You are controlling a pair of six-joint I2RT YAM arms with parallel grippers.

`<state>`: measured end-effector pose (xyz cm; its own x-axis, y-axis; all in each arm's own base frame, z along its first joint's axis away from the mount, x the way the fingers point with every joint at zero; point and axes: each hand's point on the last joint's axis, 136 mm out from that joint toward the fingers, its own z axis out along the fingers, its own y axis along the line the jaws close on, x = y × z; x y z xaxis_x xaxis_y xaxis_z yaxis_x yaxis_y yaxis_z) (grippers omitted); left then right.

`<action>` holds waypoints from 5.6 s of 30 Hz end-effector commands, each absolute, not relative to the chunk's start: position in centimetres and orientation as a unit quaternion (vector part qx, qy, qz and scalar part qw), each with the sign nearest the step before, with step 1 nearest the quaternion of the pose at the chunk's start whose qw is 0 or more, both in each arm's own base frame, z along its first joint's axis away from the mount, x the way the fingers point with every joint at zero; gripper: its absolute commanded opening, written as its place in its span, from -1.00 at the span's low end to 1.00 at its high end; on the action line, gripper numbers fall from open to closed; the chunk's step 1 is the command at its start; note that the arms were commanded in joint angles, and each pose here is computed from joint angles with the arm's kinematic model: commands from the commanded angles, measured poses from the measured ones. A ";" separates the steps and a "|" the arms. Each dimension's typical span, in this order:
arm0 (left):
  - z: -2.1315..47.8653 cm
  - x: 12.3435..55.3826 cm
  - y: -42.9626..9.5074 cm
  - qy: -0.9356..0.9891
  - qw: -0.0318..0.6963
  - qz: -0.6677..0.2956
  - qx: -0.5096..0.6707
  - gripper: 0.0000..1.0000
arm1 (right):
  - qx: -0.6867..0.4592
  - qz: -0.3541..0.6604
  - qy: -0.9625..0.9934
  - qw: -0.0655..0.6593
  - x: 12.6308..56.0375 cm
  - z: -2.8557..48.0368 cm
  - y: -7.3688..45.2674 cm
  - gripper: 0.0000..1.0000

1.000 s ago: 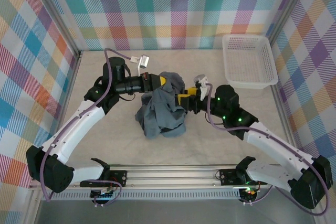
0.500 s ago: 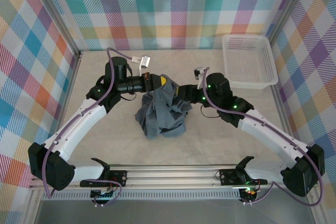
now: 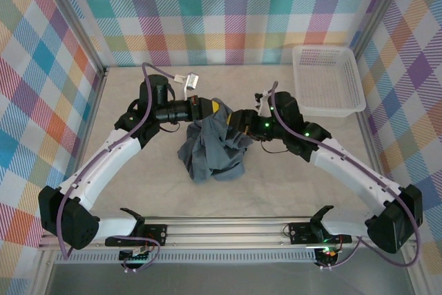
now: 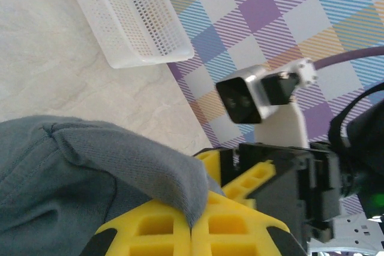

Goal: Fold the inside-out t-shirt

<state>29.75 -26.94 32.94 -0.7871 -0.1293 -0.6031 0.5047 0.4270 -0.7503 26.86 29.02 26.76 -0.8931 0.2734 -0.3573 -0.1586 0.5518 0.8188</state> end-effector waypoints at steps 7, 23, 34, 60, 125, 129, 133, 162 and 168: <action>34.2 29.8 -25.7 0.788 0.340 -0.500 0.118 -1.00 | 0.046 0.502 0.826 0.250 29.5 28.3 30.4 -1.00; 32.8 29.0 -20.9 0.798 0.390 -0.431 0.157 -0.01 | -0.073 0.589 0.746 0.304 26.0 35.0 28.5 -1.00; 28.8 27.5 -24.1 0.835 0.336 -0.369 0.232 0.07 | -0.122 0.602 0.739 0.277 25.3 35.8 29.9 -1.00; 32.0 27.7 -25.1 0.797 0.357 -0.444 0.199 -1.00 | -0.053 0.445 0.864 0.229 24.5 22.3 24.7 -0.91; 27.4 32.5 -21.1 0.819 0.504 -0.095 0.256 0.41 | -0.327 0.615 0.662 0.279 22.3 34.7 32.0 -1.00; 31.1 31.7 -22.0 0.786 0.545 -0.141 0.255 -0.75 | -0.308 0.606 0.685 0.263 22.7 33.8 31.9 -1.00; 35.5 29.2 -22.3 0.752 0.566 -0.235 0.242 -1.00 | -0.250 0.570 0.737 0.262 24.8 31.5 30.6 -0.91; 33.2 30.1 -24.6 0.803 0.458 -0.324 0.200 -1.00 | -0.400 -0.037 0.624 0.670 32.2 31.0 32.7 0.46; 32.1 30.3 -23.8 0.816 0.454 -0.299 0.198 -1.00 | -0.405 0.019 0.664 0.628 30.2 29.7 31.6 -0.39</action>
